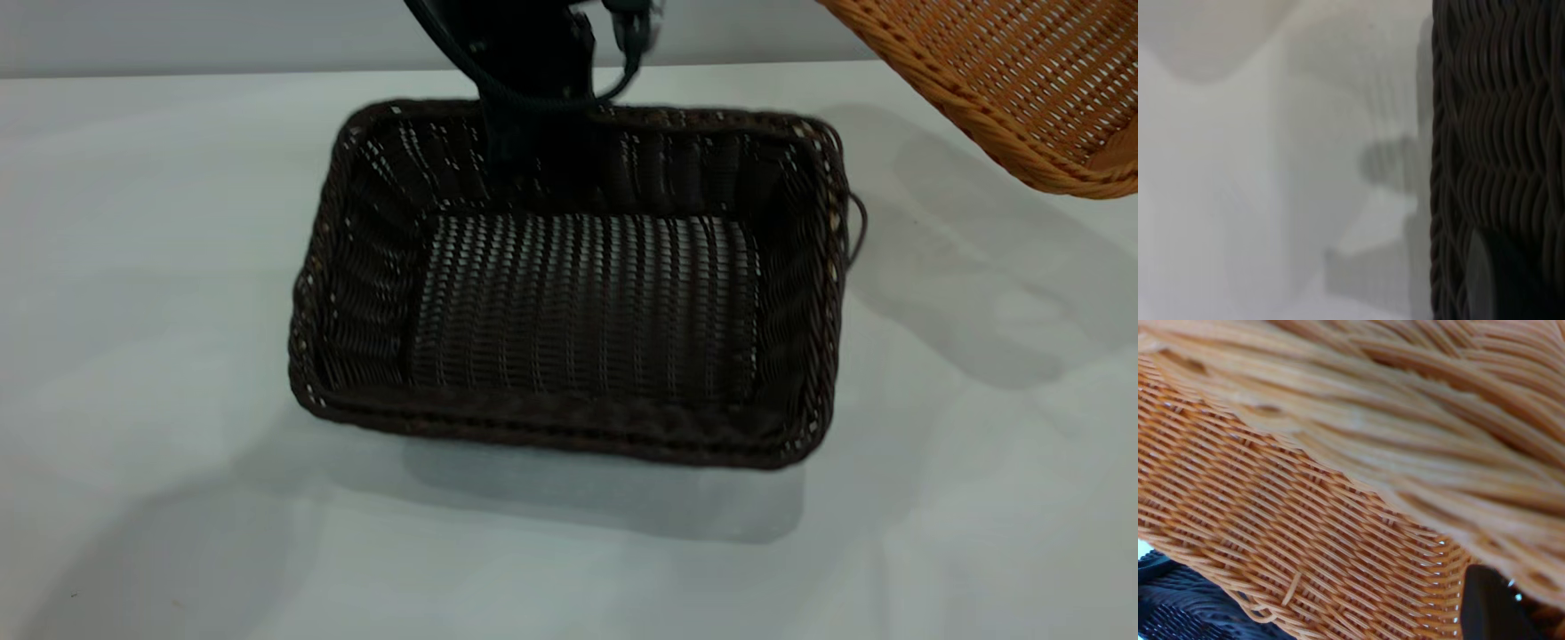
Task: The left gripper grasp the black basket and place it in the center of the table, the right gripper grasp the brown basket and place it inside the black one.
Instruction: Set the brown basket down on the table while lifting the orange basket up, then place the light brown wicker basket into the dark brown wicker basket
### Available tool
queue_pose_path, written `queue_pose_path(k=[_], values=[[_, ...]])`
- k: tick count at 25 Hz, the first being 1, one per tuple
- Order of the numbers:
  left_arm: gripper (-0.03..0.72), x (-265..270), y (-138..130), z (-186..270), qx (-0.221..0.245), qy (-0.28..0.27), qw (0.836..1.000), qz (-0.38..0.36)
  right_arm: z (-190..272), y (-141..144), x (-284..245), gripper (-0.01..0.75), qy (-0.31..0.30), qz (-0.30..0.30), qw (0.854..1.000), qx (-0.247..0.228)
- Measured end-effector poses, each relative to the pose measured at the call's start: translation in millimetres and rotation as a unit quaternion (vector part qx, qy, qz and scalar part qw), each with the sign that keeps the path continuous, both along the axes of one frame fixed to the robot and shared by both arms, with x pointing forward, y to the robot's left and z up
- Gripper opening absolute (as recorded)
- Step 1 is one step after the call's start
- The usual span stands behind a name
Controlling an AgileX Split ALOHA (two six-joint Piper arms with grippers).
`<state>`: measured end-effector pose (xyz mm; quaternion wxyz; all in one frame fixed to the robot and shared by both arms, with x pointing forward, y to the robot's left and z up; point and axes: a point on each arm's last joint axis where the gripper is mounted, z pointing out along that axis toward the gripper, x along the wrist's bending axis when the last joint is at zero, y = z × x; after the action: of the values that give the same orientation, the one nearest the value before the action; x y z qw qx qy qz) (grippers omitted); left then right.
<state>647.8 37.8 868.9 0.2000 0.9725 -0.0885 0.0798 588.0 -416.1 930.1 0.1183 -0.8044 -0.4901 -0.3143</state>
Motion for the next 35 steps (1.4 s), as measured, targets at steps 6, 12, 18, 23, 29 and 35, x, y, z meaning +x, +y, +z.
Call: queue_pose_path(k=[6,12,18,23,29,35], values=[[0.351,1.7,-2.8,-2.3,-0.009,-0.001,1.0,0.028,13.7,1.4,-2.8,0.078,-0.012,0.009,1.0,-0.006],[0.572,13.2,8.2,33.2,-0.037,-0.01,0.987,0.154,32.6,26.7,-4.2,0.078,-0.016,0.06,0.998,-0.002],[0.58,37.5,80.0,80.7,-0.038,0.01,0.938,0.345,34.0,94.0,-4.5,0.078,0.031,0.181,0.983,-0.018],[0.58,51.1,134.3,98.2,-0.051,0.019,0.896,0.44,31.0,159.1,-8.0,0.078,0.047,0.273,0.96,-0.046],[0.58,52.3,157.3,95.9,-0.029,0.034,0.889,0.456,23.4,221.0,-13.8,0.078,0.039,0.334,0.94,-0.063],[0.58,50.3,158.1,95.0,-0.019,0.041,0.89,0.454,-7.3,247.6,4.5,0.078,0.077,0.355,0.93,-0.06]])
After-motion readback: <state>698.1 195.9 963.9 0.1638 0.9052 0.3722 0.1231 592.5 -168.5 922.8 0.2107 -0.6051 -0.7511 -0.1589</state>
